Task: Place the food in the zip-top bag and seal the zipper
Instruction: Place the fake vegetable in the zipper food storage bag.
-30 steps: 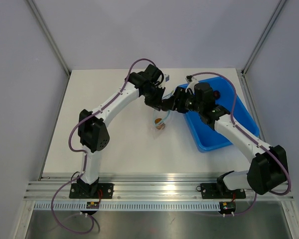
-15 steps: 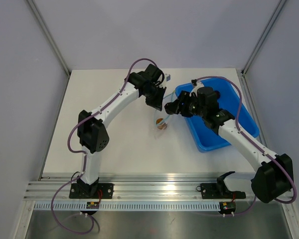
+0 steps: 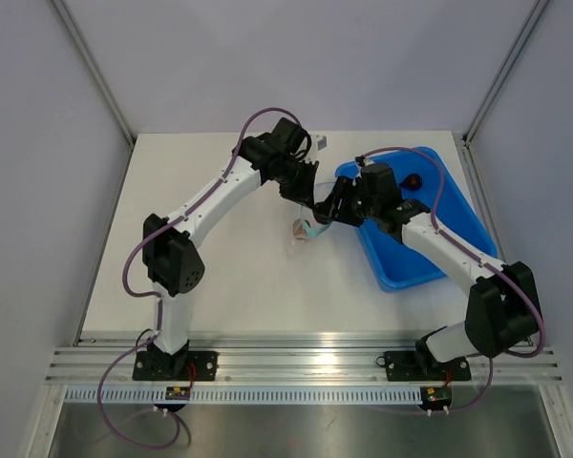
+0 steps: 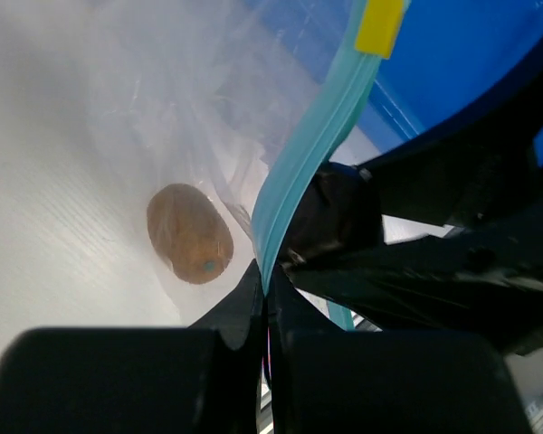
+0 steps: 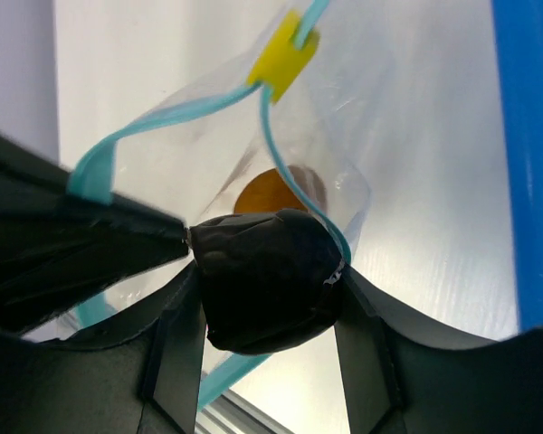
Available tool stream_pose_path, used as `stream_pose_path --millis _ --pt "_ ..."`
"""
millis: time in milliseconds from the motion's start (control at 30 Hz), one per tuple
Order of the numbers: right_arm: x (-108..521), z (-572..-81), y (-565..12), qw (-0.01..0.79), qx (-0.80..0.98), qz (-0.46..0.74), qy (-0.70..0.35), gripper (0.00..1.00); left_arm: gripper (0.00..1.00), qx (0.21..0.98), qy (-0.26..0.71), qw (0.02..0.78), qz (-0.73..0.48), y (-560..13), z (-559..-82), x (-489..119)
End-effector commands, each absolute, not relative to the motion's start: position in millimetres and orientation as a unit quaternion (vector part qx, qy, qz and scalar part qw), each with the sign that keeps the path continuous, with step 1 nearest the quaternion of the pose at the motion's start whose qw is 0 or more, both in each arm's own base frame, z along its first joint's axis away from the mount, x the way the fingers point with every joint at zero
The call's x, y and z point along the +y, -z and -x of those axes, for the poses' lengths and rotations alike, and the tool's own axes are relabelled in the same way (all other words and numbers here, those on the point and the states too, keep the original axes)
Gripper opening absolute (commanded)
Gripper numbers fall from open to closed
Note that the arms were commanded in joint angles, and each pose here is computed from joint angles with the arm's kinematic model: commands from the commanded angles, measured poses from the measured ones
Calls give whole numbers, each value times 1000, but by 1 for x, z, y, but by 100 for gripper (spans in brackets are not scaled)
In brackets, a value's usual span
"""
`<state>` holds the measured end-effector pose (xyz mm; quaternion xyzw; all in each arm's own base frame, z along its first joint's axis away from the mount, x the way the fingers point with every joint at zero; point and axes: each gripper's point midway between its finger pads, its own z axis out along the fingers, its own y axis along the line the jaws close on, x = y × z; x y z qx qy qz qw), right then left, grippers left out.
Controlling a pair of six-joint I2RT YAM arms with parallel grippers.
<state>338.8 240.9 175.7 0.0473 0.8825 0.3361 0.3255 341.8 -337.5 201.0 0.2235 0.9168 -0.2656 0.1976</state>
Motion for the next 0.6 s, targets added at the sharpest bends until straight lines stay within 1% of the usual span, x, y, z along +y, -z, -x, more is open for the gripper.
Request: stream_pose_path --millis 0,67,233,333,367,467,567 --pt "237 -350 -180 331 892 -71 -299 44 0 889 319 225 -239 -240 -332 -351" --pt "229 -351 -169 318 905 -87 -269 43 0 888 325 221 -239 -240 -330 -353" --pt "216 -362 -173 324 914 -105 -221 46 0 888 338 203 -238 -232 -326 -359" --pt "221 -363 -177 322 914 -96 -229 64 0 889 337 196 -238 -225 -326 -362" --pt "223 -363 -179 323 912 -94 -234 76 0 890 336 195 -238 -224 -326 -363" --pt "231 -359 -189 325 905 -79 -262 89 0 893 329 199 -234 -220 -331 -362" --pt "231 -354 -207 342 895 -70 -278 90 0 898 317 200 -228 -216 -338 -360"
